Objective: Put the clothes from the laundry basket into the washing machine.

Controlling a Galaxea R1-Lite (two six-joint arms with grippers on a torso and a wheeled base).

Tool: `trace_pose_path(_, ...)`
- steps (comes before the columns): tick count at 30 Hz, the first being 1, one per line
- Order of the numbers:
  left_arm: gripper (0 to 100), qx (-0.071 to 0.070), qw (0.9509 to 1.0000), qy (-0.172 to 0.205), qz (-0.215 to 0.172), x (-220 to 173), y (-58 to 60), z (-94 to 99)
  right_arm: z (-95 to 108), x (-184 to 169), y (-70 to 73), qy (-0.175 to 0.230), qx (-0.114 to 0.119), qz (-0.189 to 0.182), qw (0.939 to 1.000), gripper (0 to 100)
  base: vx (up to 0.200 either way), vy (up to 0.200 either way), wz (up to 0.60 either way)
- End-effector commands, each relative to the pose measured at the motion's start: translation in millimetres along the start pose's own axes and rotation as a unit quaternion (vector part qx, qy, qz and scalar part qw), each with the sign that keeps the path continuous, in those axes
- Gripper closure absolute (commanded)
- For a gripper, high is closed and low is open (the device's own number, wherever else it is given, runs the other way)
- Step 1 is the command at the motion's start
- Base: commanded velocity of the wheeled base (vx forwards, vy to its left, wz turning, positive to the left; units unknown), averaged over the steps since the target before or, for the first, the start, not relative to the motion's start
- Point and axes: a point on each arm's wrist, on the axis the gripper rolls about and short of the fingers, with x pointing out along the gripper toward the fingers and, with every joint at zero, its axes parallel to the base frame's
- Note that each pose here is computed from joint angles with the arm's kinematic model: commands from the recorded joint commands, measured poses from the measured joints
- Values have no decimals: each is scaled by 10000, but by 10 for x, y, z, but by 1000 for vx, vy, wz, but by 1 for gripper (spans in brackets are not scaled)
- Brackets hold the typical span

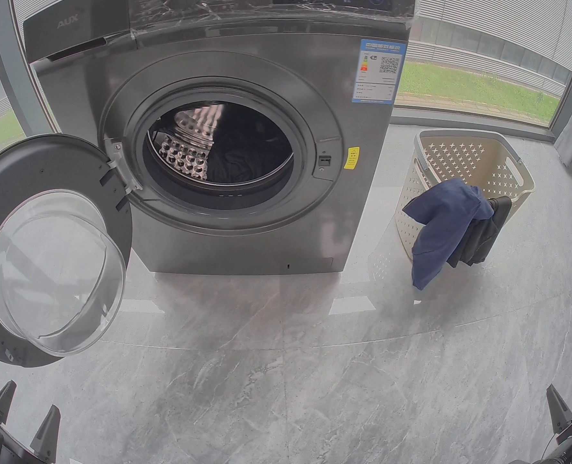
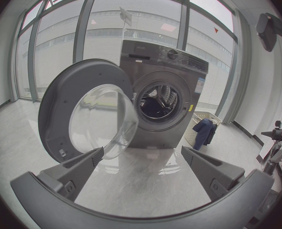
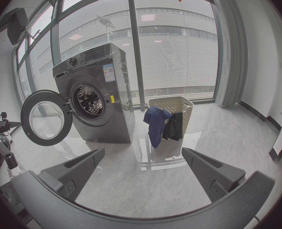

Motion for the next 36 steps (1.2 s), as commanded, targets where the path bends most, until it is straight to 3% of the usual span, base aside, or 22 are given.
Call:
trace_pose_path(1,0,245,9993,-266,19,-51,-18,-72,-62,-12,14,-43,-148,-497,9986,0,0,0,0)
trace_pose_path(2,0,275,9992,-279,72,-52,-15,-72,-69,-25,22,-114,-198,-624,9978,0,0,0,0)
trace_pose_path(6,0,592,9968,-286,457,-57,4,-79,-110,-56,29,-170,-250,-324,9990,0,0,0,0)
trace_pose_path(8,0,574,9965,-299,533,-64,9,-88,-109,-57,30,-185,-220,-292,9992,0,0,0,0)
trace_pose_path(11,0,616,9968,58,510,-66,15,-157,-109,-56,38,-148,-313,-164,9993,0,0,0,0)
trace_pose_path(23,0,551,9972,-37,496,-64,13,-144,-109,-57,37,-179,-291,-163,9993,0,0,0,0)
trace_pose_path(36,0,528,9974,-45,488,-64,14,-142,-109,-57,37,-179,-291,-163,9993,0,0,-200,0)
